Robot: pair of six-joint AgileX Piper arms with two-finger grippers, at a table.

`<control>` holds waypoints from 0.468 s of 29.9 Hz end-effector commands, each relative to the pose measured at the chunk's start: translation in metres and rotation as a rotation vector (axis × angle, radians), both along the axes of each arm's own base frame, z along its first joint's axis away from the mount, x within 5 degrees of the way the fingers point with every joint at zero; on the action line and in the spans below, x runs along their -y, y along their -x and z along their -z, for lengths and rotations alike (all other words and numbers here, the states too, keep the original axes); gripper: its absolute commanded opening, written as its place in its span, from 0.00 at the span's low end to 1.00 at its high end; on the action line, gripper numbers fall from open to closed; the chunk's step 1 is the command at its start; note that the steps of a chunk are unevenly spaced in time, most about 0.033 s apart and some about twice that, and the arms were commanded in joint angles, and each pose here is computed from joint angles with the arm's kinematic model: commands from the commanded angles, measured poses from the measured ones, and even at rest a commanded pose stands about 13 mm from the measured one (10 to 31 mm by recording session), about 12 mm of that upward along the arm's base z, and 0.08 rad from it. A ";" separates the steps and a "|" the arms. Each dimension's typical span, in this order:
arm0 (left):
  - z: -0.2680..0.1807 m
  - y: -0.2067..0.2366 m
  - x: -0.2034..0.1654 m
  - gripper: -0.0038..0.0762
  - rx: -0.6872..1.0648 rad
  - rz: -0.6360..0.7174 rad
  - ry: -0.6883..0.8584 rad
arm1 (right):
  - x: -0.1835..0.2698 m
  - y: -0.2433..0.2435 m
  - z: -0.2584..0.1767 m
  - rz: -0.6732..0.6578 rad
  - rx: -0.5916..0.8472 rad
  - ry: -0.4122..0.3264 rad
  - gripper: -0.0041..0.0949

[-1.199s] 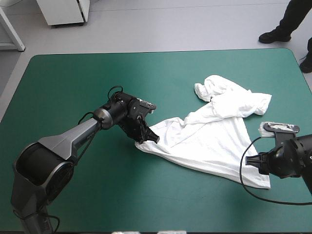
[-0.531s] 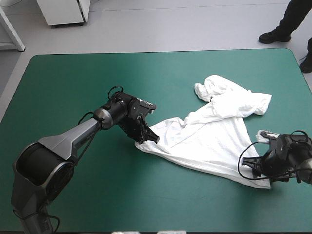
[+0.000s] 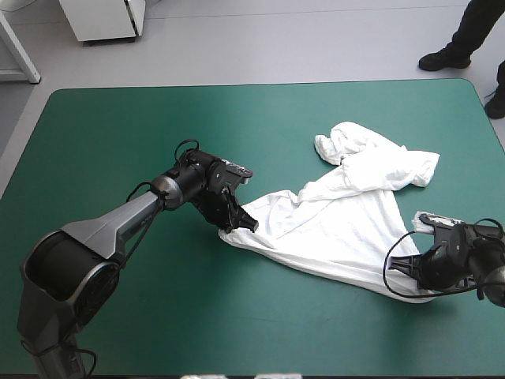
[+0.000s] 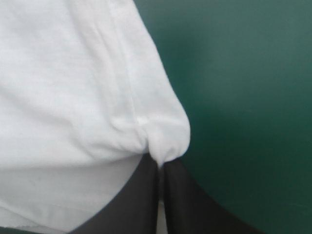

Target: Fold the cloth

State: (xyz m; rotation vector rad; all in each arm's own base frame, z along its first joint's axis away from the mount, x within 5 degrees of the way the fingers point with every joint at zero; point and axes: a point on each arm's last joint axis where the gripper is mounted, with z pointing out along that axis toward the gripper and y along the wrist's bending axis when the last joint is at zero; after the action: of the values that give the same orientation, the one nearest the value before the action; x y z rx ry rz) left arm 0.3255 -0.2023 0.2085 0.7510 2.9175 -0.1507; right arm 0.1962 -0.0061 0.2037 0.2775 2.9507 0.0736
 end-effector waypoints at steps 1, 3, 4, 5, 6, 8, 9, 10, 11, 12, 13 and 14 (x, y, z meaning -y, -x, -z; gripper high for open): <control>-0.026 0.006 -0.003 0.04 0.076 -0.030 0.034 | -0.002 0.005 -0.019 -0.006 0.012 -0.030 0.02; -0.050 0.010 -0.008 0.04 0.154 -0.044 0.066 | -0.002 0.003 -0.049 -0.023 0.128 -0.020 0.02; -0.063 0.012 -0.011 0.04 0.199 -0.051 0.080 | -0.002 0.002 -0.063 -0.026 0.188 -0.016 0.02; -0.077 0.016 -0.014 0.04 0.239 -0.066 0.101 | -0.002 0.004 -0.080 -0.031 0.260 -0.010 0.02; -0.088 0.020 -0.017 0.04 0.273 -0.071 0.119 | -0.002 0.005 -0.094 -0.043 0.317 -0.002 0.02; -0.118 0.032 -0.024 0.04 0.355 -0.078 0.175 | -0.004 0.012 -0.121 -0.062 0.425 -0.005 0.02; -0.129 0.038 -0.027 0.04 0.387 -0.079 0.196 | -0.005 0.015 -0.131 -0.069 0.458 0.000 0.02; -0.144 0.045 -0.033 0.04 0.434 -0.078 0.215 | -0.005 0.020 -0.141 -0.073 0.495 0.003 0.02; -0.158 0.053 -0.038 0.04 0.480 -0.078 0.234 | -0.006 0.025 -0.153 -0.085 0.539 0.009 0.02; -0.172 0.062 -0.044 0.04 0.522 -0.081 0.258 | -0.007 0.029 -0.161 -0.094 0.567 0.016 0.02; -0.185 0.071 -0.051 0.04 0.568 -0.080 0.277 | -0.008 0.032 -0.171 -0.115 0.600 0.026 0.02; -0.198 0.080 -0.057 0.04 0.615 -0.084 0.300 | -0.010 0.038 -0.182 -0.134 0.640 0.034 0.02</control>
State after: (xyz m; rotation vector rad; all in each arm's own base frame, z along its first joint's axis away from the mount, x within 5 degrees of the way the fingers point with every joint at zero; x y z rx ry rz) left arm 0.2717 -0.1620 0.3539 0.5643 2.4778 -0.2315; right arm 0.1695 0.0015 0.3486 0.1072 2.4786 0.1265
